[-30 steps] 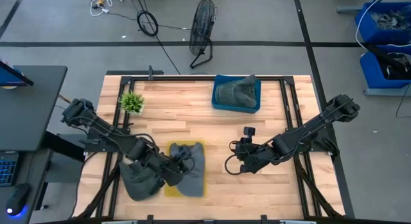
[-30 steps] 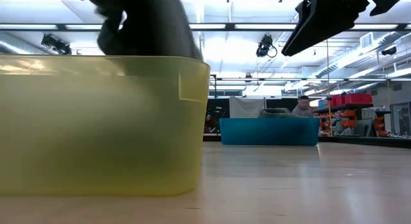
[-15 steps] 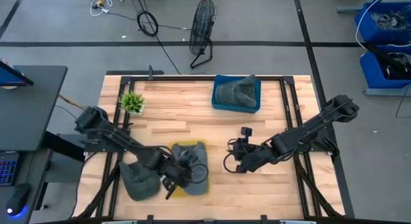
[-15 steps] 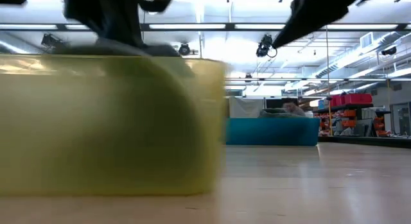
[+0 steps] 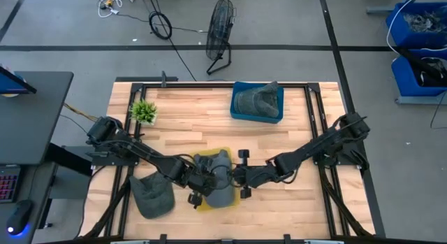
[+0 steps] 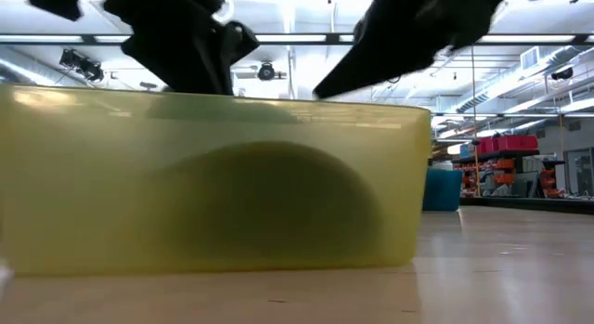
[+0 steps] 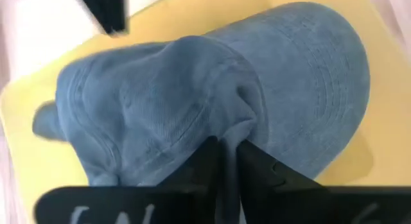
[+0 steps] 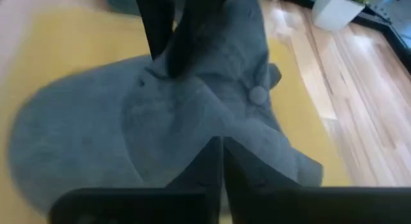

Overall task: Pick & Place hat
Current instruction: Put the gray cap into the yellow bin

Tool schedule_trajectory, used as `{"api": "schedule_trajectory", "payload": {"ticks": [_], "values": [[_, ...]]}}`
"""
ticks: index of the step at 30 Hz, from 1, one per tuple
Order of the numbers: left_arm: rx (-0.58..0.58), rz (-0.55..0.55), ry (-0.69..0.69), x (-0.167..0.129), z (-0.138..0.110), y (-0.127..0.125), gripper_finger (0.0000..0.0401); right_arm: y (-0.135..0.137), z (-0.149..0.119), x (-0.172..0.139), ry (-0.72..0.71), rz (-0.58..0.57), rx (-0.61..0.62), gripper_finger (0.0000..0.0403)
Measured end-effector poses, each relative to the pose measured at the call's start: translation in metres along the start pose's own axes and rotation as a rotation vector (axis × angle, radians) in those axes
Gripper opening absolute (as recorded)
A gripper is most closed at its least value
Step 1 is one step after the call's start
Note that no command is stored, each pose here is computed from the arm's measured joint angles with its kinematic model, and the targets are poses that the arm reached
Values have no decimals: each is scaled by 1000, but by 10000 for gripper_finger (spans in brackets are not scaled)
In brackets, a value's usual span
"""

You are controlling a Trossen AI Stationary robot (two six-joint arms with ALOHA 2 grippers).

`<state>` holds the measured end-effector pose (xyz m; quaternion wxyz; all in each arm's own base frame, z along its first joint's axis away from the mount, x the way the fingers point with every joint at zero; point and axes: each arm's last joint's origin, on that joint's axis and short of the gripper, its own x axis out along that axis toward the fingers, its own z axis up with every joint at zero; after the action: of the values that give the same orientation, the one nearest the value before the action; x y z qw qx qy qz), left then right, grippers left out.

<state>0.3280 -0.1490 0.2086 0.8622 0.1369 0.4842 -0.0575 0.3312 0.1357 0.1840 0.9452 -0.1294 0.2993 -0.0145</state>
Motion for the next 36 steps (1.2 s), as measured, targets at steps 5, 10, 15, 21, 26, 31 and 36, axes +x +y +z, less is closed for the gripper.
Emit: {"api": "schedule_trajectory", "payload": {"ticks": [5, 10, 15, 21, 26, 31, 36], "values": [[-58, 4, -16, -2, 2, 3, 77, -9, -12, 22, 51, 14, 11, 11], [-64, -7, -40, -24, 15, 2, 82, -15, -21, 35, 101, 94, 76, 5], [-159, 2, -7, -46, 20, -3, 82, -21, -26, 37, 147, 88, 73, 2], [-260, 103, 78, -33, 1, -2, 68, -20, -26, 37, 150, 94, 71, 2], [-335, 138, 122, -7, -21, 9, 48, -20, -26, 38, 147, 122, 74, 2], [-358, 83, 40, 18, -32, 25, 31, -19, -25, 38, 126, 148, 52, 2], [-362, 13, 9, 24, -30, 34, 22, -19, -26, 38, 132, 151, 49, 2]]}}
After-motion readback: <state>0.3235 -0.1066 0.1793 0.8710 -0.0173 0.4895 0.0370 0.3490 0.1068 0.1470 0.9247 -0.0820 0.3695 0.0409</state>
